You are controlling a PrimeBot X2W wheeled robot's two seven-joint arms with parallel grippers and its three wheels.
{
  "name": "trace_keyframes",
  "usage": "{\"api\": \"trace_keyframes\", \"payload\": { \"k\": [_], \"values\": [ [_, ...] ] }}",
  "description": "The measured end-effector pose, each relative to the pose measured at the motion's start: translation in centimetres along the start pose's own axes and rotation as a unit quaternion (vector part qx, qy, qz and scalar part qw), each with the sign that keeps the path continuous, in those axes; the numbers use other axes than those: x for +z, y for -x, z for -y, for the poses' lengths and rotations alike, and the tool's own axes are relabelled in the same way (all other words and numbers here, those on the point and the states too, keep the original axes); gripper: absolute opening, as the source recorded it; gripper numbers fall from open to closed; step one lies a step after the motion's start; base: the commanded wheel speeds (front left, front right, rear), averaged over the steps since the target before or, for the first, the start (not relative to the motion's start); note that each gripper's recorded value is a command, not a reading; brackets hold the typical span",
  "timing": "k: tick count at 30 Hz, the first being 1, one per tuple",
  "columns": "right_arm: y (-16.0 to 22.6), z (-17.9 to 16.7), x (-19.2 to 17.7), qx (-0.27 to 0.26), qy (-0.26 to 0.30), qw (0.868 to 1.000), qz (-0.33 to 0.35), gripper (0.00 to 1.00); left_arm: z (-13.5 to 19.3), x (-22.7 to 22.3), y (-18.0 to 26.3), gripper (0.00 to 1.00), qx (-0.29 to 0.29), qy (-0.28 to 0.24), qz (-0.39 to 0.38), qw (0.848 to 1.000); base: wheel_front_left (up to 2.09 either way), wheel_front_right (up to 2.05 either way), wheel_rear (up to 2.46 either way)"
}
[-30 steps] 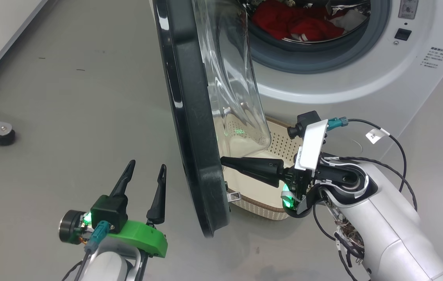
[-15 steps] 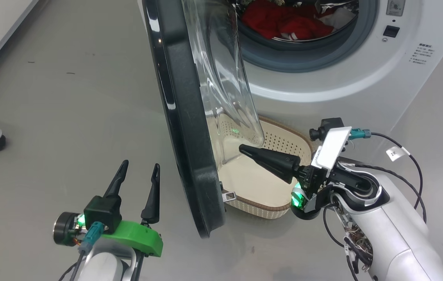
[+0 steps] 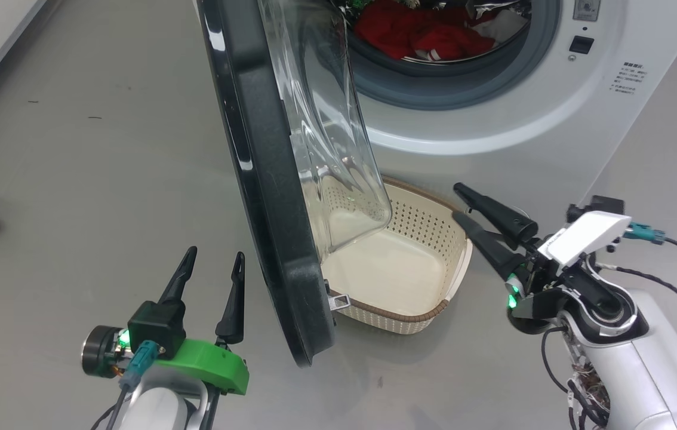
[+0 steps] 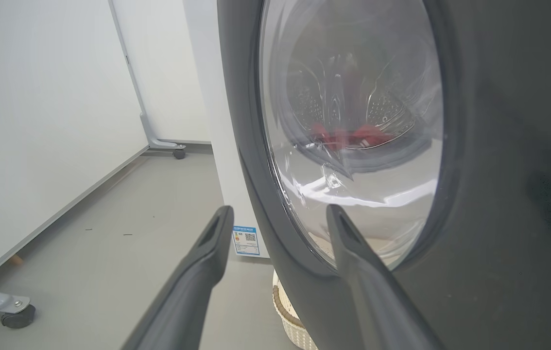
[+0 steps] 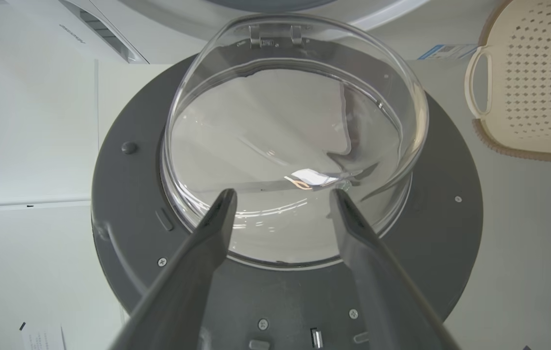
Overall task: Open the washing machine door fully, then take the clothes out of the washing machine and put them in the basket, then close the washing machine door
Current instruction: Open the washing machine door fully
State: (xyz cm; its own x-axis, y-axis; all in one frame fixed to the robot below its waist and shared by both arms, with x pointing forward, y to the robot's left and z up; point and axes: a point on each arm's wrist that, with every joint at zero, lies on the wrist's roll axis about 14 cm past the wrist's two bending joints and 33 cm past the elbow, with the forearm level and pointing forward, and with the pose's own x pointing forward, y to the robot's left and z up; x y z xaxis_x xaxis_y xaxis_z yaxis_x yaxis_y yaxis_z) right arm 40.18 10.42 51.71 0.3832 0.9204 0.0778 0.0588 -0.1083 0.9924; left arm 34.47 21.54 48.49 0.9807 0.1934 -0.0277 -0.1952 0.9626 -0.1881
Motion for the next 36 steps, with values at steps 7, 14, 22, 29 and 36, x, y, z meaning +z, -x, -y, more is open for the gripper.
{"api": "trace_keyframes", "payload": {
  "k": [7, 14, 22, 29, 36],
  "values": [
    [3.6, 0.1, 6.4, -0.051, 0.144, 0.976, 0.156, 1.0, 0.1, -0.2, -0.1, 1.0, 0.0, 0.002, -0.003, 1.0, 0.0, 0.0, 0.0],
    [6.8, -1.7, 10.1, -0.068, 0.278, 0.921, 0.265, 1.0, 0.1, -0.3, -0.1, 1.0, 0.001, 0.005, -0.004, 1.0, 0.0, 0.0, 0.0],
    [10.6, -4.8, 13.1, -0.093, 0.503, 0.794, 0.328, 1.0, 0.0, -0.1, 0.0, 1.0, 0.004, 0.005, -0.001, 1.0, 0.0, 0.0, 0.0],
    [12.0, -3.1, 12.6, -0.15, 0.628, 0.708, 0.286, 1.0, -0.2, 0.0, 0.3, 1.0, 0.008, 0.006, 0.001, 1.0, 0.0, 0.0, 0.0],
    [13.0, -0.5, 11.4, -0.214, 0.665, 0.668, 0.257, 1.0, -0.4, 0.0, 0.8, 1.0, 0.011, 0.008, 0.001, 1.0, 0.0, 0.0, 0.0]
  ]
}}
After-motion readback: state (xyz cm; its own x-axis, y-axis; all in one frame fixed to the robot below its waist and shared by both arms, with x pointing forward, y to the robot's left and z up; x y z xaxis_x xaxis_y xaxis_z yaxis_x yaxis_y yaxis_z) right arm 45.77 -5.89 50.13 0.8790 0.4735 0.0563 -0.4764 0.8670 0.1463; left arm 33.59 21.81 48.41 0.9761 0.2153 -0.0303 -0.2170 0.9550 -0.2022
